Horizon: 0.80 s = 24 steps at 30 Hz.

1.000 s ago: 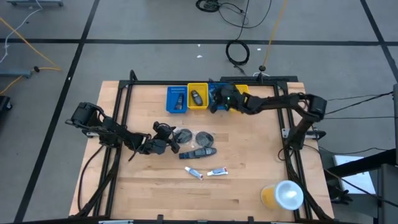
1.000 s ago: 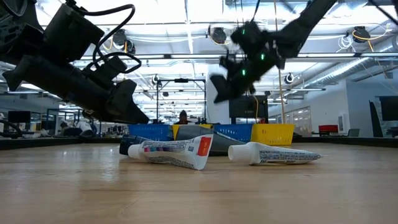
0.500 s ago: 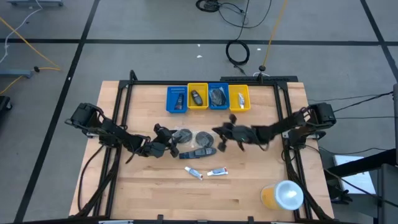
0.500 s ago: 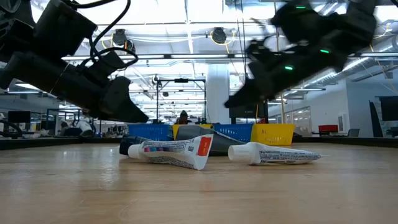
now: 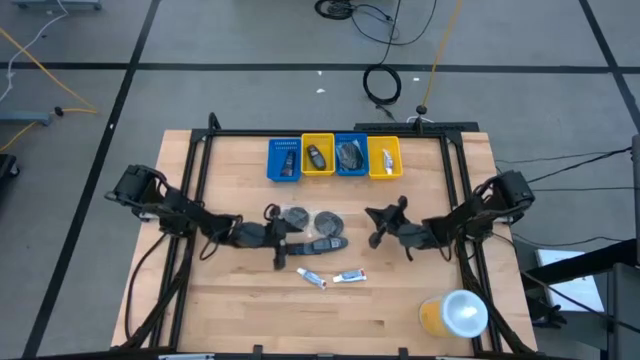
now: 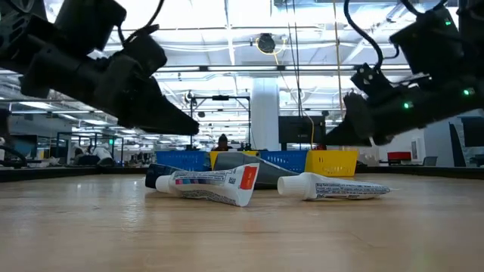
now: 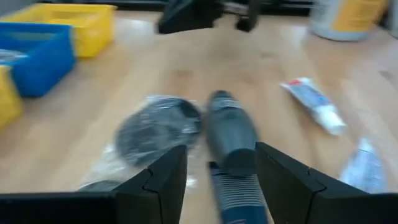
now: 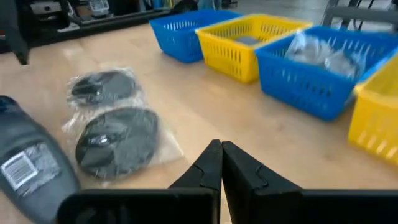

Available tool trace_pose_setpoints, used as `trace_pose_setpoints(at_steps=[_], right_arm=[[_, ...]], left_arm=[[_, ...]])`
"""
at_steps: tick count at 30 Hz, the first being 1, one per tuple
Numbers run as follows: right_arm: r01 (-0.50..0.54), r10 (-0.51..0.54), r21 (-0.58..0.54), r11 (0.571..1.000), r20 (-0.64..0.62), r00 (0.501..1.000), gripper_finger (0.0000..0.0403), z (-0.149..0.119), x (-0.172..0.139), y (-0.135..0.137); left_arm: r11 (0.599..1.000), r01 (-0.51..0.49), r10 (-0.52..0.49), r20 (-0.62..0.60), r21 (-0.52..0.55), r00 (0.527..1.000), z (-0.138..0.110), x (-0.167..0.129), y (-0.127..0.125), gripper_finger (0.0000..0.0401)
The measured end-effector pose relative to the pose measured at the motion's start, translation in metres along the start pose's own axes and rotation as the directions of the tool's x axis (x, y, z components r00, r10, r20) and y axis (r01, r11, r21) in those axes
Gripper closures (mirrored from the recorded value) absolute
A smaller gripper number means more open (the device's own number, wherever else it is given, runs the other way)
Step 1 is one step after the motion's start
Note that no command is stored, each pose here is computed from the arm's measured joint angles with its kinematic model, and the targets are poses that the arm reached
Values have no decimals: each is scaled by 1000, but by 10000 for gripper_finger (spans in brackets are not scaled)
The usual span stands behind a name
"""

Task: Pick & Place Travel size toiletries
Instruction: Put the blue shave cream into the left blue bin

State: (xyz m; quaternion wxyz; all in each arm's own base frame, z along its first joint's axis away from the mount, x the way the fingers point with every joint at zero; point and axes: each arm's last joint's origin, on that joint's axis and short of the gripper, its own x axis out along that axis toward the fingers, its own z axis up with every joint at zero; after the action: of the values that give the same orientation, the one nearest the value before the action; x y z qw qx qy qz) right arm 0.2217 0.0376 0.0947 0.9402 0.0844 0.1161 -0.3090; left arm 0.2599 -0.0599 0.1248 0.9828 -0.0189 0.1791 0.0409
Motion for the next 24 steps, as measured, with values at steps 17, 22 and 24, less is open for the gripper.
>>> trace_pose_setpoints(at_steps=[17, 22, 24], right_arm=[[119, -119, 3, 993, -24, 993, 403, -45, 20, 27], [113, -113, 4, 994, -20, 993, 403, -44, 20, 28], [112, -111, 9, 994, -17, 994, 403, -44, 20, 28]], left_arm=[[996, 64, -83, -414, -61, 907, 12, 17, -12, 76], [998, 6, -34, -414, -69, 910, 11, 16, -11, 97], [998, 5, -32, -405, -68, 914, 11, 16, -11, 116]])
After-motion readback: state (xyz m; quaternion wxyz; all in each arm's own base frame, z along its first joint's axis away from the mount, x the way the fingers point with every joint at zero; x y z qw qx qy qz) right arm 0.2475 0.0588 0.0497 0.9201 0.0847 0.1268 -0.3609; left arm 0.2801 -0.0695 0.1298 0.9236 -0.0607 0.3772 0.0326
